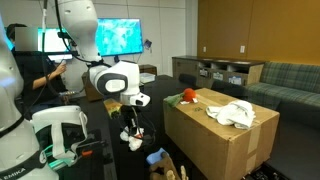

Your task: Remove the toy moose from the top of the brown box, place the white towel on top of the box, remove the white object from the top of the box, place the blue sponge on the box, remove the radish from the top of the box, put the eraser on the box

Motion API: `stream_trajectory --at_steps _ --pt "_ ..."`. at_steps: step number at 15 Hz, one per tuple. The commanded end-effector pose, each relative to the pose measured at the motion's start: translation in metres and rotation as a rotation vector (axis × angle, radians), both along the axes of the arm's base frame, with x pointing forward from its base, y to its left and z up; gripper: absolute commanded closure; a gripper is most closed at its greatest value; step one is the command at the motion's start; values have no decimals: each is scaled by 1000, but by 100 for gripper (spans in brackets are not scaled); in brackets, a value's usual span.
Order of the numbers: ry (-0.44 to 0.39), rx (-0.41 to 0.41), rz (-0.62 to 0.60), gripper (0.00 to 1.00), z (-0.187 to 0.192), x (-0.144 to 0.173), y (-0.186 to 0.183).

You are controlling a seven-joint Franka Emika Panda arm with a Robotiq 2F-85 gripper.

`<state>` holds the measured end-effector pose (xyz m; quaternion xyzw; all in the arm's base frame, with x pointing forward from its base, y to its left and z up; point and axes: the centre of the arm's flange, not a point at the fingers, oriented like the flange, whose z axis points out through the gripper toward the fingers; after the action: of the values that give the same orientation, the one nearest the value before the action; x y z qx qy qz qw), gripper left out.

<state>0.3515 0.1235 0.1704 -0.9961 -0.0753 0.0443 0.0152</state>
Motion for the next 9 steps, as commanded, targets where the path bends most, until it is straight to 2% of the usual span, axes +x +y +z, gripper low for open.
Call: stream_trajectory --at_steps 1,4,9 --pt "5 57 -9 95 -35 -12 14" --pt "11 95 -39 95 -55 -11 19" --pt "-45 111 -139 95 -79 17 6"
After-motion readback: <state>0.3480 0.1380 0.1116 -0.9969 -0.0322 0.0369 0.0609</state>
